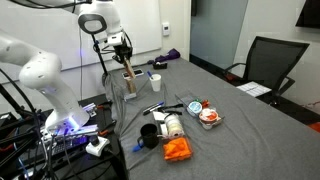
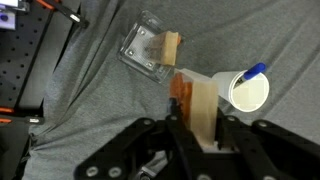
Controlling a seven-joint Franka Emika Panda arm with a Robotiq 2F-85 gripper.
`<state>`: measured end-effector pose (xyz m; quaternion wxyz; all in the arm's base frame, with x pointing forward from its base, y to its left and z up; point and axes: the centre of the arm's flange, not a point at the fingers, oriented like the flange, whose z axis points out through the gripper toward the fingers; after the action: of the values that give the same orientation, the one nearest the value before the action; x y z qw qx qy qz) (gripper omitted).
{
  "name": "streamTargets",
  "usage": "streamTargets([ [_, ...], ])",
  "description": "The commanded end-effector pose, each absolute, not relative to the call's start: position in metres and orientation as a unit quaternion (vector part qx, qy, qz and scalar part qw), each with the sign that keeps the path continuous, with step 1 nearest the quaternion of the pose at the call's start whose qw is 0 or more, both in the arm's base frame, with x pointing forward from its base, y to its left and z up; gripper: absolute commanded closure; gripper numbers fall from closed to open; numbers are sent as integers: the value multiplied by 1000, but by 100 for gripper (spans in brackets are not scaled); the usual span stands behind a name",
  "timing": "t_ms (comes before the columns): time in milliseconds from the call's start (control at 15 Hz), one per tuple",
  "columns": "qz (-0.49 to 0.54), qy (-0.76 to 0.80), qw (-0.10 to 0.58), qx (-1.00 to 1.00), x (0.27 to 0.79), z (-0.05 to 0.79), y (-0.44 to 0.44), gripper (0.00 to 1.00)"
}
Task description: Move the brown box to the other container
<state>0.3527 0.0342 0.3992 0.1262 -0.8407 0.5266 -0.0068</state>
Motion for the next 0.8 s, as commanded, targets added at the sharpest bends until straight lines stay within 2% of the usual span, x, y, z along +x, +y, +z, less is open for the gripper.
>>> streamTargets([
  [0, -20, 576, 136, -806, 388, 385, 32, 93],
  [733, 4, 686, 143, -713, 465, 384, 24, 93],
])
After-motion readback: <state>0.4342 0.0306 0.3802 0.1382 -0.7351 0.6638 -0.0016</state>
